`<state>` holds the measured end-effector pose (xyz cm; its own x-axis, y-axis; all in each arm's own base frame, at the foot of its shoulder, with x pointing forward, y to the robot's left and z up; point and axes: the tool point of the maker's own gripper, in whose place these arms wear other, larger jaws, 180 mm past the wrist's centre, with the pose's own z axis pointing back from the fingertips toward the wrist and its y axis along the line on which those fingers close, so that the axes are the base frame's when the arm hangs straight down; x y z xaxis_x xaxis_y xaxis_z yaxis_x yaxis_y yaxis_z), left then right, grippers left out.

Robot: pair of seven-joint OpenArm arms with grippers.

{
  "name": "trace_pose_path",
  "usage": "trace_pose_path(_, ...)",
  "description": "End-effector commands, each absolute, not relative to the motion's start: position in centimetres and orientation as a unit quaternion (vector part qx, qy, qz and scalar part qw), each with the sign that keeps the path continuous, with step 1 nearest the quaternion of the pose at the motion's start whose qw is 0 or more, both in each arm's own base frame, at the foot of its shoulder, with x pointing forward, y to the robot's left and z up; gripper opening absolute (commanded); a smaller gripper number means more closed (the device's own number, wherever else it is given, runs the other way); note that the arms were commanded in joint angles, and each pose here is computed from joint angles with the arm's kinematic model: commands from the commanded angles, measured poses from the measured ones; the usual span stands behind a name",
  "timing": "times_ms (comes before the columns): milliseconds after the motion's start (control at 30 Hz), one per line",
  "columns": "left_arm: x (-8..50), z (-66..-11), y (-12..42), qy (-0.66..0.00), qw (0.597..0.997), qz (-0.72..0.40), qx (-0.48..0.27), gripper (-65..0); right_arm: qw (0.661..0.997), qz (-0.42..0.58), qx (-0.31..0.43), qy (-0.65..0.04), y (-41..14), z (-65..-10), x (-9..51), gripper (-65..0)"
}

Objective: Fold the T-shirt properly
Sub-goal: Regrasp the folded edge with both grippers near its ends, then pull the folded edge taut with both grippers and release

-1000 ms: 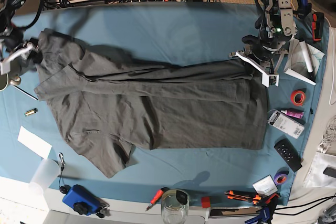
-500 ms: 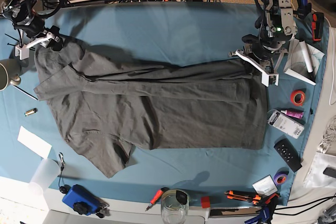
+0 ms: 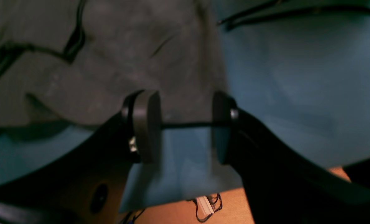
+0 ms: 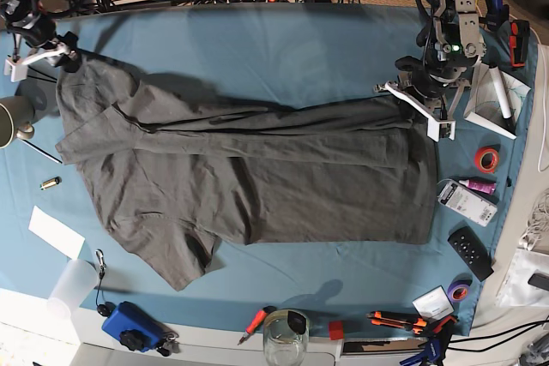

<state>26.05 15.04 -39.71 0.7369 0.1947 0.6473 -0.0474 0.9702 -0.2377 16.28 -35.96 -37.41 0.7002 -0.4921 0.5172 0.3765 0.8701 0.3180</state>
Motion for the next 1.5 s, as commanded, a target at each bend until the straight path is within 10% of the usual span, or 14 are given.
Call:
trace_pose_path(0, 26.2, -39.2, 15.1, -0.361, 0.925, 0.061, -0.103, -65.0, 0.914, -0.224, 0.093, -0.324, -36.1, -36.5, 17.2, -37.3)
trace_pose_path(433, 26.2, -39.2, 15.1, -0.361, 0.925, 0.061, -0.103, -65.0, 0.912, -0.242, 0.071, -0.322, -35.6, -37.9, 17.9, -38.4)
trace_pose_path(700, 26.1, -39.4, 15.4, -0.360, 0.929, 0.031, -0.081, -65.0, 0.913, -0.240, 0.059, -0.326, -36.0, -37.8, 17.9, -65.0)
trace_pose_path(1467, 25.4, -38.8, 20.1, -0.356, 0.933, 0.042, -0.025, -65.0, 0.914, -0.189, -0.016, -0.358, -41.0, -33.7, 19.4, -65.0)
